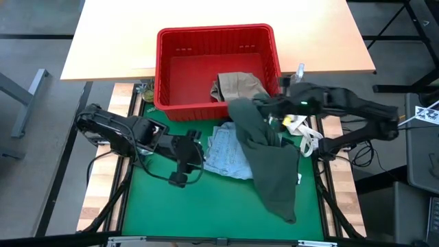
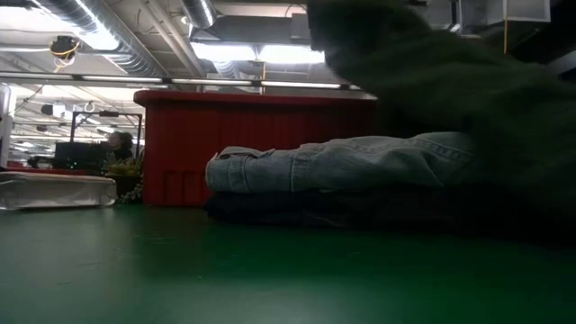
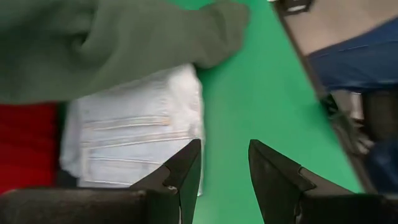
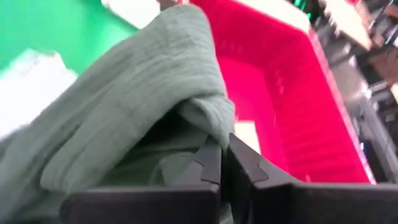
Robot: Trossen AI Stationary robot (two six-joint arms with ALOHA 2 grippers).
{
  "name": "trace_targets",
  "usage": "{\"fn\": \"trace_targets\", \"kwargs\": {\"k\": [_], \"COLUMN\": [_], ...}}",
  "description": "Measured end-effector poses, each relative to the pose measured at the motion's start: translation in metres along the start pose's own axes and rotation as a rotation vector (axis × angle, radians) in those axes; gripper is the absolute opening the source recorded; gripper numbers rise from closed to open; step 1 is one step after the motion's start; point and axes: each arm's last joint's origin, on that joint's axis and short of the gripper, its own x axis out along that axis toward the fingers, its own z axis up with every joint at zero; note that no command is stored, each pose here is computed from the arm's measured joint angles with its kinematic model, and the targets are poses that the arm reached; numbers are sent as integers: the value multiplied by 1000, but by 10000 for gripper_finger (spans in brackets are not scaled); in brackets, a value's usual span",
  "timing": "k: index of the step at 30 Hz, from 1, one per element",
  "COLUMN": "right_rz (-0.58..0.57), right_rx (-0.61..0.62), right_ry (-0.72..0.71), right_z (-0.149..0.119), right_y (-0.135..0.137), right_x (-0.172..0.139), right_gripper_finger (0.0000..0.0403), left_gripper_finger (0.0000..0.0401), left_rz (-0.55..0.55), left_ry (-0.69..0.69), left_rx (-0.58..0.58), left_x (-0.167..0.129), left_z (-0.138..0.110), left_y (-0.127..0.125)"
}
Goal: Fold laundry
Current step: Fold the green shirt
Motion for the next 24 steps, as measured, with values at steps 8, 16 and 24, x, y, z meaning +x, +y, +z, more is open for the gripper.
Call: {"fn": "trace_targets", "kwargs": {"k": [8, 16, 24], "right_rz": [12, -9, -26], "right_rx": [55, 51, 32], "right_ry": [-291, -419, -436], "right_z": [10, 19, 22], "right_y": [8, 13, 13], "right_x": [-57, -73, -73], "right_gripper_finger": [9, 8, 6], "left_gripper_finger": [128, 128, 128], "left_rz": [114, 164, 224], "left_ry": [-22, -121, -263], "left_rx": [-3, -24, -359], "left_x": [18, 45, 86], "left_z": [7, 23, 40], "left_y": [1, 1, 15]}}
